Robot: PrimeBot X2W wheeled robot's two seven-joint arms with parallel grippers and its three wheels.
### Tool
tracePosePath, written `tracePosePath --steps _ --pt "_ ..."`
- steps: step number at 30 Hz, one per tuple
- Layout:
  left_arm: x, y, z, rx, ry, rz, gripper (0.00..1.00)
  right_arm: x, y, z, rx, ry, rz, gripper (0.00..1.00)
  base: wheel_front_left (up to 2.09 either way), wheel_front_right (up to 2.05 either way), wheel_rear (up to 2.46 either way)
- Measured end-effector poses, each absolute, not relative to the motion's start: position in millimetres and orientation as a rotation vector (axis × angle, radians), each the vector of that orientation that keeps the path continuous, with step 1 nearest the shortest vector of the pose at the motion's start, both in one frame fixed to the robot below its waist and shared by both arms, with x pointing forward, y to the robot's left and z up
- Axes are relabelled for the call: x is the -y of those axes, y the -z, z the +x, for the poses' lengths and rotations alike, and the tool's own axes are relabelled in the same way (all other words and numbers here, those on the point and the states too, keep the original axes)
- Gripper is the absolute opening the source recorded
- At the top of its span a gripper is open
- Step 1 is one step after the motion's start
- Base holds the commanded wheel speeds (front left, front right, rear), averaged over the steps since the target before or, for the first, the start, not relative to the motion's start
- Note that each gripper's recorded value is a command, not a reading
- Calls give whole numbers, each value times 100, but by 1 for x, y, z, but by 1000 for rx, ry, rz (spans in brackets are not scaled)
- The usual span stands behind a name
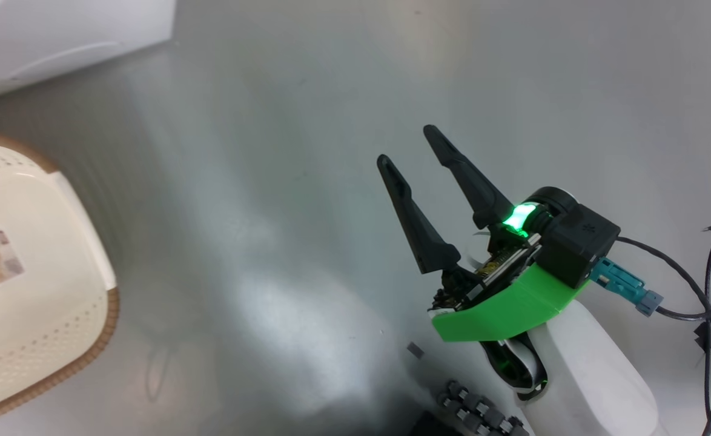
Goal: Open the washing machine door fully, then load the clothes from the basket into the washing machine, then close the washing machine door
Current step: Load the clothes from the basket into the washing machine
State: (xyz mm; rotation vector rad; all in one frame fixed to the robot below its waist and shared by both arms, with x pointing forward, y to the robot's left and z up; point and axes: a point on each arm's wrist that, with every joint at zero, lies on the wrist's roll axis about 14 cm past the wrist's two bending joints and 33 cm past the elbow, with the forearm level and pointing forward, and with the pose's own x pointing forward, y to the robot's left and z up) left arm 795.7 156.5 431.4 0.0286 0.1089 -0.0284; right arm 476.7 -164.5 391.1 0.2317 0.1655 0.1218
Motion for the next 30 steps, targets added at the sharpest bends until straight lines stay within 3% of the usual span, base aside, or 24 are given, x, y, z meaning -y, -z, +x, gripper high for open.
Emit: tracePosePath --steps 9,18,30 --pt "-153 -441 768 -102 70 15 100 166 -408 472 -130 -115 224 100 0 0 0" --pt "-151 -436 709 -89 107 -11 100 166 -430 464 -83 -108 229 100 0 0 0" --pt "-159 -448 592 -28 81 -48 100 169 -456 448 -27 -98 192 100 0 0 0"
